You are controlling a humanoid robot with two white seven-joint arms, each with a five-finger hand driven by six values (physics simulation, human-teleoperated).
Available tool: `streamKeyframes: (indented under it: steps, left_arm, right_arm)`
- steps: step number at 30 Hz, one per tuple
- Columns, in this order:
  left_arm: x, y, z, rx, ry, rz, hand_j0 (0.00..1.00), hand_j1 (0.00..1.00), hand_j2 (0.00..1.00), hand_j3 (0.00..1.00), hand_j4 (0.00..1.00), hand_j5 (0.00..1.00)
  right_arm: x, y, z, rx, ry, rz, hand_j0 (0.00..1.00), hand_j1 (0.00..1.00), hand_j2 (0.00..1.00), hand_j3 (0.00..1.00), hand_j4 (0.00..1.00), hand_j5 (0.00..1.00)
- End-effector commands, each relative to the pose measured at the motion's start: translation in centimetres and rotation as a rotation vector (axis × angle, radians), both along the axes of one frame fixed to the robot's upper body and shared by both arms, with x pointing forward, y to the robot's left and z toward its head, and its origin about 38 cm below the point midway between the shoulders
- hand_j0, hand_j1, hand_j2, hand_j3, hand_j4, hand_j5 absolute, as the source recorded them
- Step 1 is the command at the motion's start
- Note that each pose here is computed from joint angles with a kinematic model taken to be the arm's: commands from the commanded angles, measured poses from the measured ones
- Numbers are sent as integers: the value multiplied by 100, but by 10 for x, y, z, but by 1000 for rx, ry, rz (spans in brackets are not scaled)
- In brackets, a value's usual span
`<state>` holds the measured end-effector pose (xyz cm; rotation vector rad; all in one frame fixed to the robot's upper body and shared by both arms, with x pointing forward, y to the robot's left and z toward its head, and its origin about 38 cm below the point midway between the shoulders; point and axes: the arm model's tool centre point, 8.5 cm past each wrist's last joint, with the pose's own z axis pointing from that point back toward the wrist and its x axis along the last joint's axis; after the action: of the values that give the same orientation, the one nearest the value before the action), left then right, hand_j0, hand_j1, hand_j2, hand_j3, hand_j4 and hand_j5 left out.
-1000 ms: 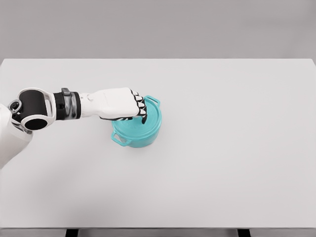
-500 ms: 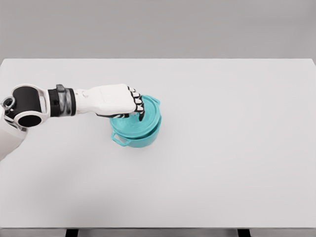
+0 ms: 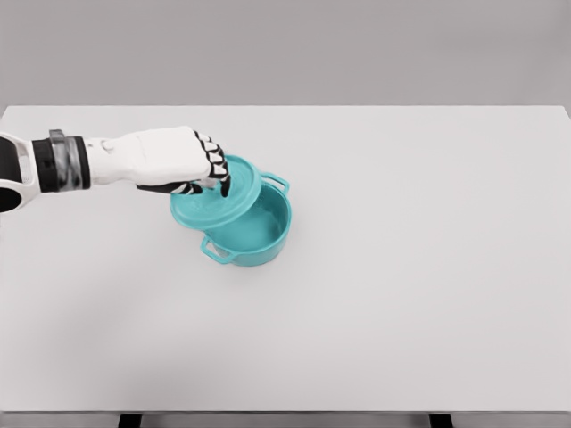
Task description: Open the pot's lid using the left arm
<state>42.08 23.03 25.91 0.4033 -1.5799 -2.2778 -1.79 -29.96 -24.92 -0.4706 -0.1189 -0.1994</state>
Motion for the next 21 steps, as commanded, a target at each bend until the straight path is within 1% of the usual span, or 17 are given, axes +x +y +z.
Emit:
streamKeyframes:
  steps: [1,3,6,10,12,14,16,21]
  left_arm:
    - [1,19,11,-6,-8,35,51,51,51,51,51,51]
    - [1,31,19,0,-20,61,51,51,51,51,51,51]
    - [0,40,20,8,-14,75,51,51,51,51,51,51]
    - [-1,57,25,26,-25,112,51,51,51,51,51,51]
    - [-3,64,24,42,-18,126,50,50,50,50,50,50]
    - [-4,69,18,51,-3,135,49,49,49,49,49,49]
    - [-5,73,16,60,2,144,49,49,49,49,49,49]
    - [-11,85,0,85,45,168,47,47,47,47,47,47]
  right_arm:
    - [0,0,0,0,-1,-1,100,100,100,100,100,100]
    - [0,0,0,0,1,-1,100,100,100,100,100,100]
    - [0,0,0,0,-1,-1,100,100,100,100,100,100]
    - [0,0,0,0,-1,0,100,100,100,100,100,100]
    - [1,0,0,-1,-2,-1,100,100,100,100,100,100]
    - [0,0,0,0,1,-1,100,100,100,100,100,100]
    - [0,0,0,0,1,-1,100,100,100,100,100,100]
    - [0,0,0,0,-1,0,100,100,100,100,100,100]
